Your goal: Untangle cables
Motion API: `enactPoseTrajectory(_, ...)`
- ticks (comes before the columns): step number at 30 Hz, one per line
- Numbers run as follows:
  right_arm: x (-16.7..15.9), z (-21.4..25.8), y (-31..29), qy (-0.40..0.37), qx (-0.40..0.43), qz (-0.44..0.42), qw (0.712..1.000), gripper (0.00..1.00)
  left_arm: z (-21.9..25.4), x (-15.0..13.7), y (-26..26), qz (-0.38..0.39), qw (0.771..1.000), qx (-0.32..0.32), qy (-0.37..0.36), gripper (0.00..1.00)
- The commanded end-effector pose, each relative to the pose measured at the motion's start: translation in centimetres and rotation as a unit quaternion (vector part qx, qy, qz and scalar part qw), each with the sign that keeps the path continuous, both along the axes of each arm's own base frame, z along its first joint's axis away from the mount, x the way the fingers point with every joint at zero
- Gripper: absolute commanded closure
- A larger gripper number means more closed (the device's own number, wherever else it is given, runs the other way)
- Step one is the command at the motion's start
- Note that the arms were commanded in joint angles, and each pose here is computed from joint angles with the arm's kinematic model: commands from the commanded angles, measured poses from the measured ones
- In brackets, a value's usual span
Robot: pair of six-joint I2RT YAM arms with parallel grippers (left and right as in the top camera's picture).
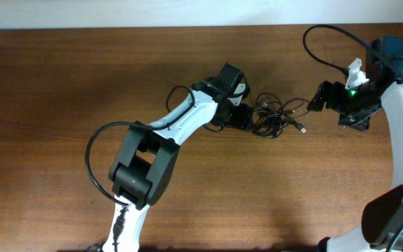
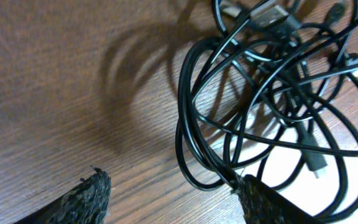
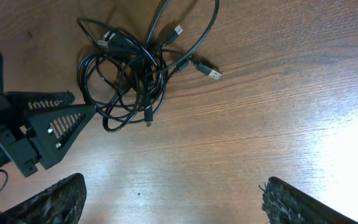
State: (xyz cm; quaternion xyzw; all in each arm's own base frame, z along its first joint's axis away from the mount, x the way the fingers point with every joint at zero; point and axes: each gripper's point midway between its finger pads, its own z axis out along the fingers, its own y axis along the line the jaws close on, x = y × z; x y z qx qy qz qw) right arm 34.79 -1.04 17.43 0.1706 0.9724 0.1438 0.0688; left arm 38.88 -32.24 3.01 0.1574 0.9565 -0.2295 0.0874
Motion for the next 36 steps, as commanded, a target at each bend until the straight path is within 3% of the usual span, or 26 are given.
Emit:
enactPoseTrajectory(1, -0.3, 0.4, -0.2, -0.008, -0.008, 0.004, 1.0, 0.08, -1.8, -0.8, 0.5, 0.018, 1.0, 0.01, 0.021, 0.34)
enactPoseTrajectory(6, -0.3, 0.4, -0.2, -0.008, -0.008, 0.004, 1.0, 0.08, -4.3, -2.1, -0.5, 0.002, 0.999, 0.02, 0.035, 0.43)
enactPoseTrajectory(8, -0.3, 0.4, -0.2, -0.008, -0.008, 0.004, 1.0, 0.08, -5.3, -2.4, -0.5, 0.002, 0.999, 0.025, 0.043, 0.68)
enactPoseTrajectory(9, -0.3, 0.4, -0.2, -0.008, -0.008, 0.004, 1.0, 0.08, -5.2, -2.2, -0.6, 0.002, 0.999, 0.022, 0.039, 0.9)
enactPoseTrajectory(10, -0.3, 0.4, -0.2, -0.008, -0.008, 0.004, 1.0, 0.08, -4.9, -1.8, -0.8, 0.003, 0.999, 0.016, 0.033, 1.0)
enactPoseTrajectory(12, -0.3, 0.4, -0.1, -0.007, -0.008, 0.004, 1.0, 0.08, -4.2, -1.2, -1.0, 0.004, 0.999, 0.004, 0.032, 1.0)
enactPoseTrajectory(16, -0.2, 0.6, 0.5, -0.011, 0.01, 0.008, 1.0, 0.08, 2.6, 0.8, -0.3, -0.009, 0.995, -0.094, 0.024, 1.0)
enactPoseTrajectory(22, 0.4, 1.3, 5.2, -0.031, 0.057, 0.065, 0.996, 0.08, 10.5, 1.8, 4.4, 0.008, 0.991, -0.13, -0.011, 1.0)
enactPoseTrajectory(27, 1.2, 1.7, 10.8, -0.052, 0.063, 0.104, 0.991, 0.09, 13.7, 2.1, 5.7, 0.003, 0.982, -0.188, -0.016, 1.0)
enactPoseTrajectory(30, 1.6, 1.3, 10.0, -0.047, 0.038, 0.072, 0.996, 0.12, 12.8, 3.0, 6.6, 0.019, 0.988, -0.149, -0.037, 1.0)
enactPoseTrajectory(31, 2.0, 1.3, 9.4, -0.054, 0.038, 0.063, 0.996, 0.12, 12.4, 3.2, 6.8, 0.026, 0.99, -0.132, -0.044, 0.98)
enactPoseTrajectory(33, 3.2, 1.4, 7.3, -0.068, 0.032, 0.028, 0.997, 0.12, 11.6, 3.6, 6.1, 0.026, 0.992, -0.101, -0.065, 0.77)
enactPoseTrajectory(36, 3.9, 1.0, 3.1, -0.069, 0.021, -0.022, 0.997, 0.12, 9.1, 3.6, 2.8, 0.003, 0.993, -0.063, -0.097, 0.58)
